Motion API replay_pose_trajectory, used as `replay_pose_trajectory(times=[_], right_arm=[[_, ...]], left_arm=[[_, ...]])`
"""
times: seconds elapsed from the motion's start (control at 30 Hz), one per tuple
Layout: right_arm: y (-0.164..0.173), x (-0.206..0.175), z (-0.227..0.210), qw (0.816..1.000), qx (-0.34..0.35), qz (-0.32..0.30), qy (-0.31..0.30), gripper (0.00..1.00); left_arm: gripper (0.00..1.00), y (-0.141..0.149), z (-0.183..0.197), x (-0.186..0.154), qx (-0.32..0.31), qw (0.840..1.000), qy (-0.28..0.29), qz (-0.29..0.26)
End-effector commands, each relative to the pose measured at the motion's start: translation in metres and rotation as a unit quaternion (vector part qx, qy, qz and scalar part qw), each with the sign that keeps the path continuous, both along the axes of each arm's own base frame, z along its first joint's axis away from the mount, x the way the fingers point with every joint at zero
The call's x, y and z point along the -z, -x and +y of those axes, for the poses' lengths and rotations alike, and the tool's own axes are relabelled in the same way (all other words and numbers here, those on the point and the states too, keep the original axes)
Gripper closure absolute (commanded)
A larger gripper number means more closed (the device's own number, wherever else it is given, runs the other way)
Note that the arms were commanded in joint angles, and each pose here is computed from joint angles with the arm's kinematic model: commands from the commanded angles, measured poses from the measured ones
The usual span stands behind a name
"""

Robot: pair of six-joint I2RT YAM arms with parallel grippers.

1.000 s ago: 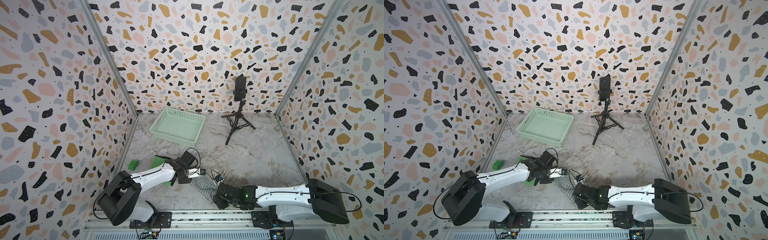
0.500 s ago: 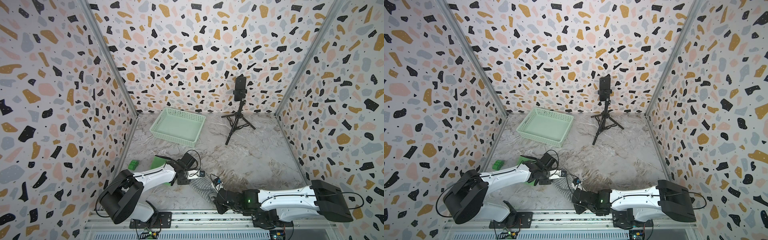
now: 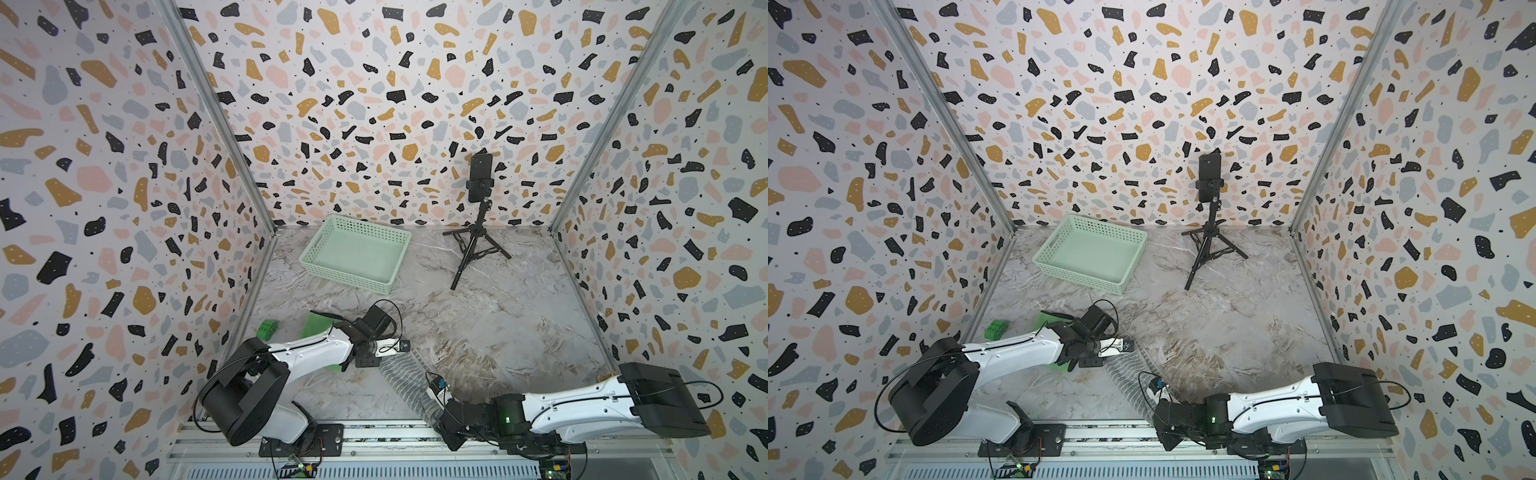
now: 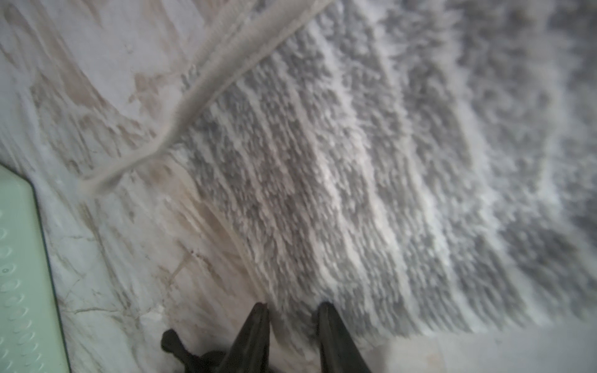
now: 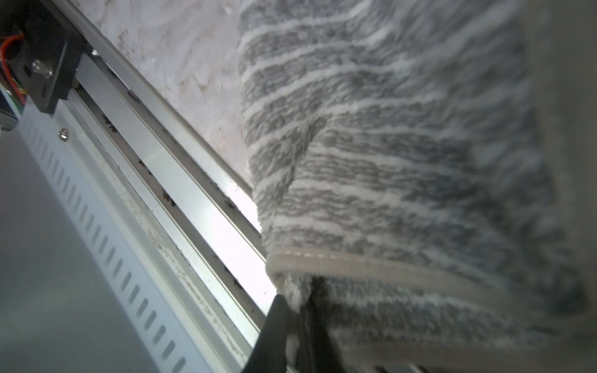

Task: Fold the square dishcloth
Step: Fold the cleaning item at the center of the board, then smooth out the cleaning item at the center of the board.

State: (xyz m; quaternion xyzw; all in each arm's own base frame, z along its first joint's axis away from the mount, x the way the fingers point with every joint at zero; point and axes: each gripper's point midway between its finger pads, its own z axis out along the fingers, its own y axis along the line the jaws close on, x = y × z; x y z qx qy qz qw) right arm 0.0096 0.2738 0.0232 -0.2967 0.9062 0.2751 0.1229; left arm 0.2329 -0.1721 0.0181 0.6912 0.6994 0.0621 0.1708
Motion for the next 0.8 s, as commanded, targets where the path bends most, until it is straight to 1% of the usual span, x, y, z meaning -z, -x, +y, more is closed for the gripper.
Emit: replay_pose_trajectory(times=[0.0, 0.07, 0.1, 0.13, 0.2, 0.27, 0.33, 0.4, 0.47, 0.53, 0.6, 0.67, 0.77], right_arm=[[0.012, 0.0, -0.008, 1.0, -0.005, 0.029, -0.005, 0.76], [0.01, 0.0, -0.019, 1.0, 0.002, 0.029, 0.003, 0.64], [0.009, -0.006, -0.021, 1.0, 0.004, 0.029, -0.002, 0.59], [0.008, -0.015, -0.023, 1.0, 0.006, 0.025, -0.012, 0.55], [0.003, -0.032, -0.027, 0.999, 0.012, 0.012, -0.031, 0.55], [-0.014, -0.059, -0.033, 0.997, 0.041, -0.021, -0.066, 0.58], [-0.03, -0.075, -0.039, 0.993, 0.067, -0.053, -0.086, 0.65], [-0.044, -0.082, -0.039, 0.99, 0.087, -0.07, -0.091, 0.7], [-0.051, -0.087, -0.03, 0.99, 0.083, -0.075, -0.087, 0.71], [-0.054, -0.085, -0.017, 0.992, 0.068, -0.074, -0.072, 0.73], [-0.059, -0.08, -0.001, 0.994, 0.058, -0.066, -0.06, 0.77], [-0.065, -0.067, 0.011, 0.996, 0.057, -0.05, -0.044, 0.84], [-0.077, -0.04, 0.012, 0.997, 0.075, -0.025, -0.017, 0.9]], left_arm=[[0.7, 0.007, 0.015, 0.012, -0.004, 0.999, -0.034, 0.017], [0.7, 0.007, 0.016, 0.009, -0.004, 0.999, -0.036, 0.012], [0.7, 0.006, 0.016, 0.007, -0.003, 0.999, -0.037, 0.009], [0.7, 0.006, 0.017, 0.004, -0.004, 0.999, -0.038, 0.007], [0.69, 0.01, 0.018, -0.006, -0.007, 0.999, -0.032, 0.009], [0.63, 0.018, 0.014, -0.027, -0.004, 1.0, -0.007, 0.018], [0.57, 0.027, 0.009, -0.045, 0.003, 0.999, 0.022, 0.028], [0.55, 0.031, 0.004, -0.058, 0.006, 0.999, 0.043, 0.031], [0.54, 0.031, 0.002, -0.063, 0.005, 0.998, 0.047, 0.034], [0.54, 0.028, 0.001, -0.062, -0.001, 0.998, 0.04, 0.037], [0.54, 0.02, -0.002, -0.057, -0.009, 0.999, 0.039, 0.033], [0.55, 0.012, -0.005, -0.05, -0.016, 0.999, 0.034, 0.028], [0.56, 0.003, -0.007, -0.036, -0.024, 0.999, 0.021, 0.03]])
